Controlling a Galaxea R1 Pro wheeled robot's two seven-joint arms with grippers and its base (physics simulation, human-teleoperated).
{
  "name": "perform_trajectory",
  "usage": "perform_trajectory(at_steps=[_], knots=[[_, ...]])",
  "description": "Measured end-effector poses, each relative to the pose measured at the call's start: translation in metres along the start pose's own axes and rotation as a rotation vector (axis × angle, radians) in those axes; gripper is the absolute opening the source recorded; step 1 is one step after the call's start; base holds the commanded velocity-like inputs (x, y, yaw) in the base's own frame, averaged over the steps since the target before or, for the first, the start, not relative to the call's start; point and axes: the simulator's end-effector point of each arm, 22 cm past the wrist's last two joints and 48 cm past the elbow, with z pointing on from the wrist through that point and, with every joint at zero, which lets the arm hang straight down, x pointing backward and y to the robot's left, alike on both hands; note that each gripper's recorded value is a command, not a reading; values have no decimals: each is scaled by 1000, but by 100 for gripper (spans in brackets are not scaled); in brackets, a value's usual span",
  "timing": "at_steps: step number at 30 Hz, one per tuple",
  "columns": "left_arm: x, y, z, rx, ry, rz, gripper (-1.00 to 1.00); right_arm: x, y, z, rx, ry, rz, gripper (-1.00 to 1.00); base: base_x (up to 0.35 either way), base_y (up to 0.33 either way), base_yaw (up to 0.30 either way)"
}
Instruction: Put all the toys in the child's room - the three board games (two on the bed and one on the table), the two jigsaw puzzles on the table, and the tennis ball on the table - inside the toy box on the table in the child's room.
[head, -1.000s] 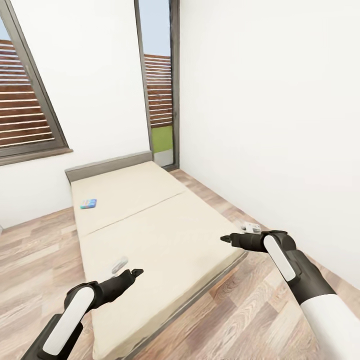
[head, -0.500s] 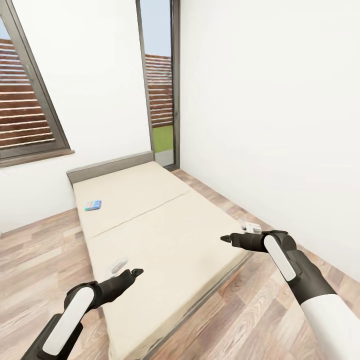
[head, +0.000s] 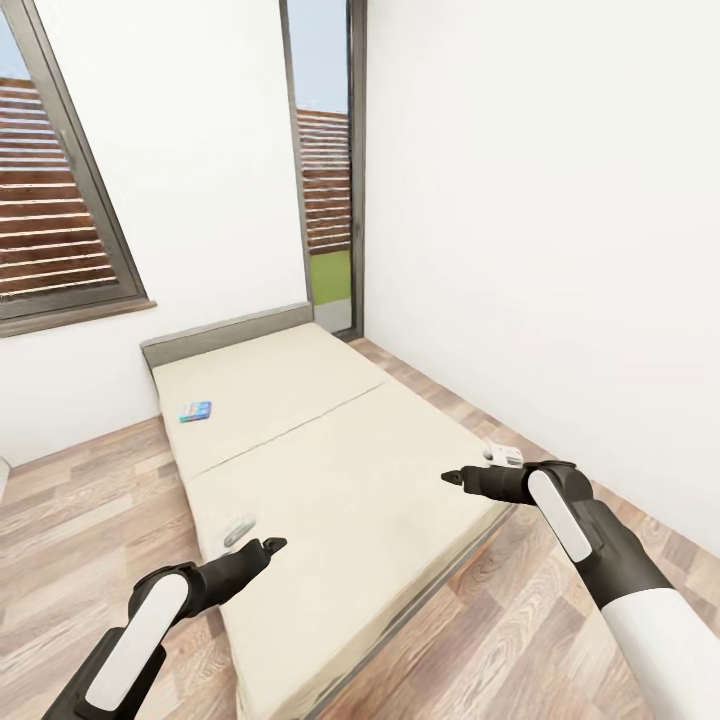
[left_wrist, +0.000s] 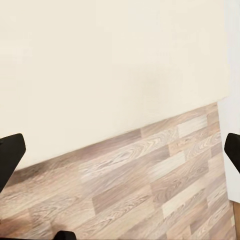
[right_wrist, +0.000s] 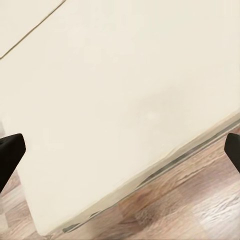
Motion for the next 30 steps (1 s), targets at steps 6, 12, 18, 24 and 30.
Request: perform_trajectory(at_steps=[6,12,18,24,30], knots=[[0,0,0,0,0,1,100,0,1,0,-1,-1,-1,100,0,19,0],[0,0,0,0,0,0,100,-1,3,0,-1,-4,-5,100,0,8,34],[1,0,0,1,1,0,100,-2,2,-1,1,-6,-7,100,0,2,145],[1,-1,0,1,1,1,100,-3,2,-1,3,-8,-8,100,0,1,228],[1,-1,0,1,2,1,100,-3,1,-1,4,-8,-8,100,0,0,262]])
